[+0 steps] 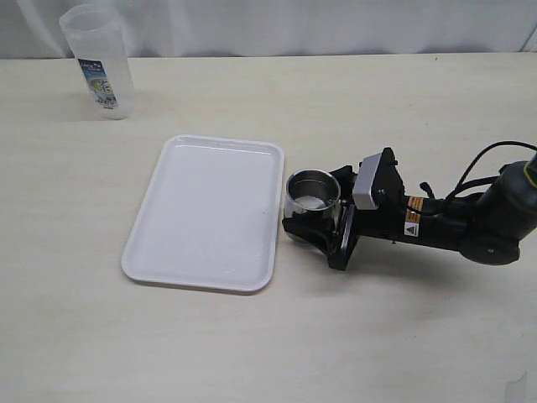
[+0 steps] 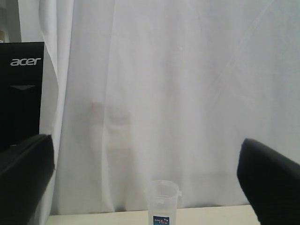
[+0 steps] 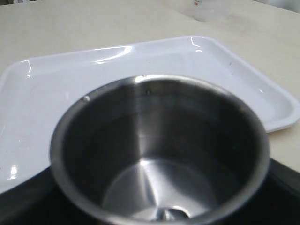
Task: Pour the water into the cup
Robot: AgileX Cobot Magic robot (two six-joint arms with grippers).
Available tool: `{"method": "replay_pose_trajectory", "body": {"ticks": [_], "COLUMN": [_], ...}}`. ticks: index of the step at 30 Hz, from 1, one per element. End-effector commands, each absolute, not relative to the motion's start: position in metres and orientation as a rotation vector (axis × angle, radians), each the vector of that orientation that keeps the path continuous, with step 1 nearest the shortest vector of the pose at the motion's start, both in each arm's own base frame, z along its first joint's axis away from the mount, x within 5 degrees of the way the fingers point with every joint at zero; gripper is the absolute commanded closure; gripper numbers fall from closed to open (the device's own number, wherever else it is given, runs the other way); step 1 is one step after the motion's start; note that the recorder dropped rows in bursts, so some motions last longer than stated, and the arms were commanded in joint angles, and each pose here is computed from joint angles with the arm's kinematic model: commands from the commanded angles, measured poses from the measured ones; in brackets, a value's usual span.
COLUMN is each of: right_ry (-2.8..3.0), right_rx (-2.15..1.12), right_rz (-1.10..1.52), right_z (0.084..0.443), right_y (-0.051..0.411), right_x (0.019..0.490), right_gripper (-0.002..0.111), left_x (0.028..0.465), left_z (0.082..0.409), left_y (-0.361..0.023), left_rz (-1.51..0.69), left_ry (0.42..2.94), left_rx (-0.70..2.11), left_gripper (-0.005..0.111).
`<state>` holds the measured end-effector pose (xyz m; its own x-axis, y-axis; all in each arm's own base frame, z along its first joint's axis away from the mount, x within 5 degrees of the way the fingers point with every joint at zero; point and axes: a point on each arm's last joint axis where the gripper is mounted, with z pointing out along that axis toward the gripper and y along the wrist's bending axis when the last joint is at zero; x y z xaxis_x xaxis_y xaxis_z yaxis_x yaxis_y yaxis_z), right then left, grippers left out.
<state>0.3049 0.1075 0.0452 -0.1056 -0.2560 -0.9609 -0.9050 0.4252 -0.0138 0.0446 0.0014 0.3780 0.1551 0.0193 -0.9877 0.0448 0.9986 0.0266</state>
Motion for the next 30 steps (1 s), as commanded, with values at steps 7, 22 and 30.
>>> {"method": "replay_pose_trajectory", "body": {"ticks": [7,22,30], "right_ry": [1.614,1.614,1.614], "right_rx": [-1.032,-1.032,-1.032], "right_rz": [0.763,0.763,0.763], "right_z": [0.046,0.046,0.046], "right_y": [0.108,0.108,0.108], "right_x": [0.306,0.306,0.306], "right_gripper": [0.104,0.104,0.104], "left_x": [0.044,0.043,0.045], "left_z": [0.378,0.377,0.339], "left_y": [0.001,-0.003,-0.005], "left_rz": [-0.037,-0.184,0.022], "left_ry": [1.413,1.412,1.351], "left_rx": [0.047,-0.017,0.184], "left_gripper": [0.002,0.002,0.002]}}
